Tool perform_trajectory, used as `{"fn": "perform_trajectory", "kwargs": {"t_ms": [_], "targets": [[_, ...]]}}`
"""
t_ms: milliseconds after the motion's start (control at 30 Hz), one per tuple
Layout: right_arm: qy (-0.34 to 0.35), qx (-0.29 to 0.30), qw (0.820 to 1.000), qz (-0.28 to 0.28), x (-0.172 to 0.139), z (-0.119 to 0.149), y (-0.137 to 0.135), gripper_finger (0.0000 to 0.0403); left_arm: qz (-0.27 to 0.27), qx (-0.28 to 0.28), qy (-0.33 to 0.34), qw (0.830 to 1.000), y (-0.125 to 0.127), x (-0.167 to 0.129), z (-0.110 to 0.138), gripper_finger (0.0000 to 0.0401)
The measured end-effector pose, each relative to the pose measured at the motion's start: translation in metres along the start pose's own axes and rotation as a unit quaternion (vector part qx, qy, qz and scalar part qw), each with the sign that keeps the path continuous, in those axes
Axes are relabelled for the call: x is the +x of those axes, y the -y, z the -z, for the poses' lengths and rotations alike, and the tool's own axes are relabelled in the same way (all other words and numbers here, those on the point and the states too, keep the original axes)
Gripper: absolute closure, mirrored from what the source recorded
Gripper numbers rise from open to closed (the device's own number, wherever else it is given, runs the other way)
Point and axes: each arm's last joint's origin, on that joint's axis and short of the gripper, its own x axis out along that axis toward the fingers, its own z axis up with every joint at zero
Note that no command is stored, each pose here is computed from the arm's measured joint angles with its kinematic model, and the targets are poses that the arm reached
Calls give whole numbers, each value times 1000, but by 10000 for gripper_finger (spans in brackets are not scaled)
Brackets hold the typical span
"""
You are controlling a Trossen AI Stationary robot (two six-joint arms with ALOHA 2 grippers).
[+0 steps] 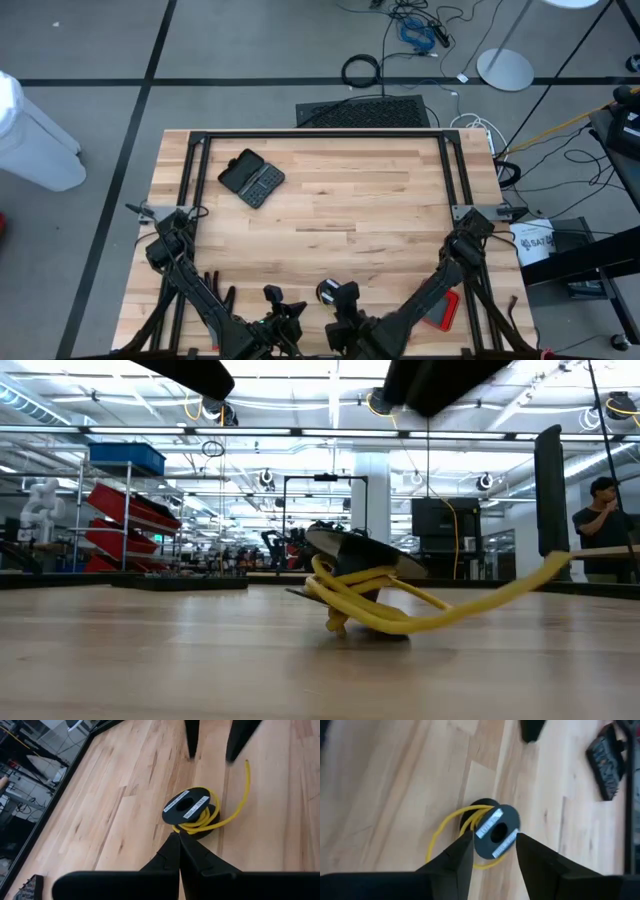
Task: Coil cords
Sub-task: Return to Home Position
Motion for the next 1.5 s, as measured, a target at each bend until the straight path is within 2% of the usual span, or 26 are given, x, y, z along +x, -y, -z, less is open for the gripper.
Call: {"fn": "perform_trajectory", "kwargs": {"t_ms": [167,400,533,633,733,900,1000,1233,1367,1500], "targets": [[4,-3,1000,1,-41,-1,1,266,4,-4,3,1000,-4,-5,-4,401],[39,-2,999,38,-102,10,-1,278,42,-64,29,997,-29,-39,-25,401],[51,20,998,20,-130,24,6,312,82,-105,46,990,-50,-64,-40,401],[76,29,997,5,-155,32,14,355,100,-125,58,985,-66,-80,-48,401],[108,24,994,0,-179,41,20,394,113,-106,77,985,-83,-94,-56,401],[182,30,982,28,-216,53,39,401,122,-83,111,983,-105,-106,-70,401],[209,38,977,28,-233,60,52,401,104,-74,131,983,-114,-110,-74,401],[240,60,969,6,-261,77,84,402,15,-52,156,986,-124,-110,-72,401],[250,76,965,9,-265,97,97,403,-29,-40,135,990,-133,-108,-55,401],[252,103,962,10,-257,132,104,403,-73,-95,159,980,-159,-122,-25,401]]}}
